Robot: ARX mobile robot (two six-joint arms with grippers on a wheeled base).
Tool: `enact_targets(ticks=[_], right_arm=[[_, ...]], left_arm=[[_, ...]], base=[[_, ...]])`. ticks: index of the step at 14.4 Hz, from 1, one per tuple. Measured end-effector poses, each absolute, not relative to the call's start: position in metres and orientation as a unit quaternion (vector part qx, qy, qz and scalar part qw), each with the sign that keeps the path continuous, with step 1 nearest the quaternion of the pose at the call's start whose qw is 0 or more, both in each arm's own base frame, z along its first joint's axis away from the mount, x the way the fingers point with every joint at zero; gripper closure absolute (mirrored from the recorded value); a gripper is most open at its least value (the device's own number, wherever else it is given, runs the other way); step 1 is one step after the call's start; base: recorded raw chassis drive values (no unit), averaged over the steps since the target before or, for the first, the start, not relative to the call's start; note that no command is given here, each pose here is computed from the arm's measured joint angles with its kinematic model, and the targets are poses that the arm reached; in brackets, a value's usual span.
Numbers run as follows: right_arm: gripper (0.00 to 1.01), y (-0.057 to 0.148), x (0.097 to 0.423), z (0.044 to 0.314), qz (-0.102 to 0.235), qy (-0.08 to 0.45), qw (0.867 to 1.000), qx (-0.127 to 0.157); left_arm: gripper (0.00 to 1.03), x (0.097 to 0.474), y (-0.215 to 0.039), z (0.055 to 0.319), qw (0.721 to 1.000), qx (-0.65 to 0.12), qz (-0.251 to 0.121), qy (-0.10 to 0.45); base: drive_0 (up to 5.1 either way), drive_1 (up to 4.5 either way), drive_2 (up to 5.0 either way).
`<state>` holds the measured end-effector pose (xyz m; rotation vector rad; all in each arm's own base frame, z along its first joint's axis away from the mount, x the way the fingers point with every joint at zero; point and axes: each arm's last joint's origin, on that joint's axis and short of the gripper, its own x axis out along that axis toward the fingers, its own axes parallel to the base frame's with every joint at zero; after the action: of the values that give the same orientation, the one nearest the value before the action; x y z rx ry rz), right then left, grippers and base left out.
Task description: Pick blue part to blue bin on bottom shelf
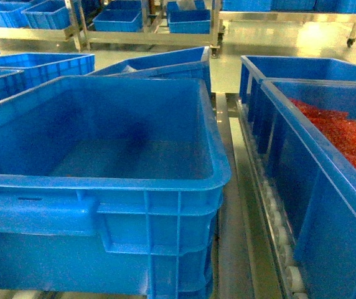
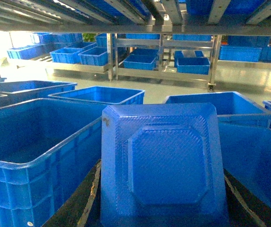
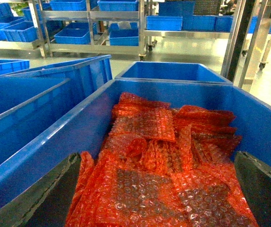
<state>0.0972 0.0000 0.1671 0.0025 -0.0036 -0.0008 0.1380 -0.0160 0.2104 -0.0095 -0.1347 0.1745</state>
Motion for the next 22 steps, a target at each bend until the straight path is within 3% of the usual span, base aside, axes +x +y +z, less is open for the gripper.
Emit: enact_targets(ticks=[22], right_arm=[[0.03,0.0000,0.0972,0.1671,0.000,-0.002,1.000,0.001]], left_arm=[[0.59,0.1380,-0.0160,0.2104,0.994,-0.005,0.087,-0.067]], base=[[0.0,0.00,0.0]])
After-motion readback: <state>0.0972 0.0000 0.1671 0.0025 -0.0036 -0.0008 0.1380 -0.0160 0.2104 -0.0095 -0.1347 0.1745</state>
